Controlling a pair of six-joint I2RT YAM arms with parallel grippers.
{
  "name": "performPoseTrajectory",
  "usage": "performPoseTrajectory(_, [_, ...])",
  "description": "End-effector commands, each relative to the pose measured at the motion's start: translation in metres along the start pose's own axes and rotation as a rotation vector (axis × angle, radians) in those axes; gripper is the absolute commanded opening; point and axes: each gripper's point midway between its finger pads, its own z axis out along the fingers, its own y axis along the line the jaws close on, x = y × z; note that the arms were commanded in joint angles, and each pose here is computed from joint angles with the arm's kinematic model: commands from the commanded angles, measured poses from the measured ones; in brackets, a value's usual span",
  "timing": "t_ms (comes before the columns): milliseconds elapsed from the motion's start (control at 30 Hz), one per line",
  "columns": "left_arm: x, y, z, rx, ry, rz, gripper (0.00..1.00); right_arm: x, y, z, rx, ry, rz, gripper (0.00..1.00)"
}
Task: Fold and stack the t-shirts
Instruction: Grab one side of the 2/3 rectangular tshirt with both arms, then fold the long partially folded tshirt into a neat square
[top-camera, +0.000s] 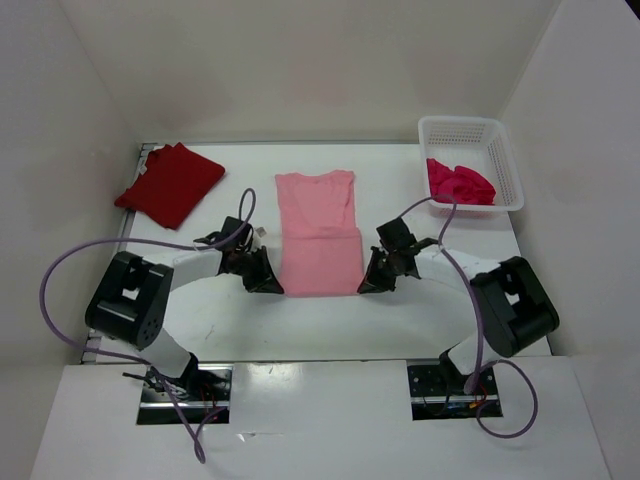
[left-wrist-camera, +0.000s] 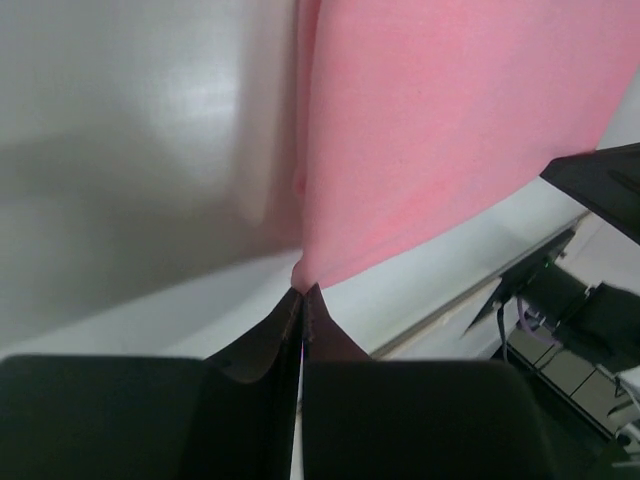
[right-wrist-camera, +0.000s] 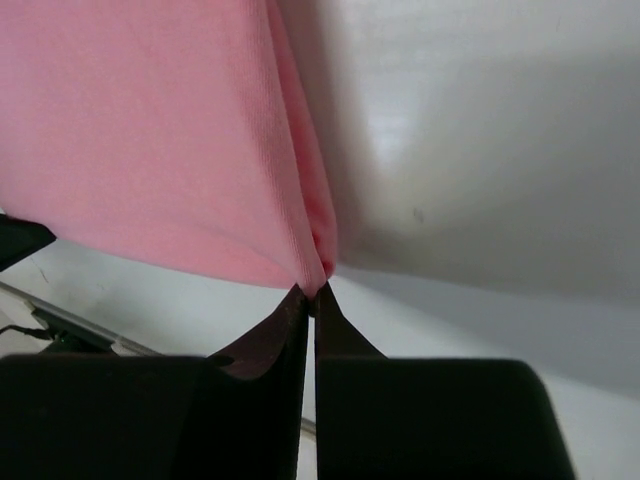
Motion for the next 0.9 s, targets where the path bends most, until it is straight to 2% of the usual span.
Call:
performPoseTrajectory(0, [0.040,0.008,-0.024,-0.024,0.091,0.011,0.00,0.035,0.000,-0.018,0.016,0.048,0.009,0.04])
performPoseTrajectory(67, [0.067,0.016,-0.034,-0.034,0.156,-0.024,0.00,0.059,0.010,-0.029,-0.011,0.086,-0.012,0.04])
performPoseTrajectory(167, [0.085,0.002,-0.057,0.014,0.159,-0.041,0.00,0.082,0.014,-0.048,-0.037,0.123,0.020,0.03])
performPoseTrajectory(200, [0.083,-0.008,-0.068,0.037,0.131,-0.018,0.00,0.084,0.012,-0.054,-0.034,0.126,0.021,0.03])
performPoseTrajectory(300, [0.082,-0.017,-0.082,0.012,0.148,-0.015,0.00,0.071,0.027,-0.082,-0.067,0.098,0.011,0.02])
performPoseTrajectory(333, [0.067,-0.037,-0.091,0.049,0.102,0.023,0.00,0.064,0.032,-0.089,-0.097,0.092,-0.025,0.02])
performPoseTrajectory(367, [0.057,-0.048,-0.095,0.064,0.084,0.038,0.00,0.041,0.031,-0.094,-0.107,0.054,0.005,0.02])
performPoseTrajectory(433, [0.016,-0.080,-0.113,0.126,-0.023,0.077,0.00,-0.001,0.045,-0.105,-0.131,-0.021,-0.040,0.02])
performPoseTrajectory(467, [-0.002,-0.085,-0.111,0.126,-0.038,0.076,0.00,-0.034,0.061,-0.117,-0.167,-0.096,-0.053,0.02])
performPoseTrajectory(533, [-0.043,-0.090,-0.119,0.122,-0.128,0.106,0.00,-0.070,0.070,-0.104,-0.158,-0.117,-0.094,0.00])
performPoseTrajectory(567, [-0.060,-0.086,-0.113,0.111,-0.131,0.091,0.00,-0.094,0.093,-0.113,-0.198,-0.170,-0.132,0.00])
performPoseTrajectory(633, [-0.104,-0.092,-0.124,0.105,-0.238,0.117,0.00,-0.126,0.093,-0.087,-0.166,-0.170,-0.129,0.00])
performPoseTrajectory(667, [-0.119,-0.086,-0.114,0.090,-0.240,0.102,0.00,-0.149,0.109,-0.092,-0.180,-0.216,-0.170,0.00])
performPoseTrajectory(700, [-0.139,-0.094,-0.116,0.115,-0.289,0.112,0.00,-0.163,0.102,-0.068,-0.144,-0.198,-0.148,0.00])
performPoseTrajectory(733, [-0.152,-0.084,-0.102,0.085,-0.286,0.096,0.00,-0.183,0.116,-0.070,-0.166,-0.235,-0.186,0.00])
performPoseTrajectory(767, [-0.161,-0.082,-0.095,0.077,-0.296,0.086,0.00,-0.195,0.117,-0.063,-0.162,-0.239,-0.187,0.00])
performPoseTrajectory(800, [-0.174,-0.082,-0.090,0.073,-0.316,0.084,0.00,-0.202,0.108,-0.037,-0.129,-0.207,-0.170,0.00])
performPoseTrajectory(867, [-0.197,-0.072,-0.071,0.037,-0.337,0.056,0.00,-0.226,0.124,-0.031,-0.154,-0.242,-0.194,0.00])
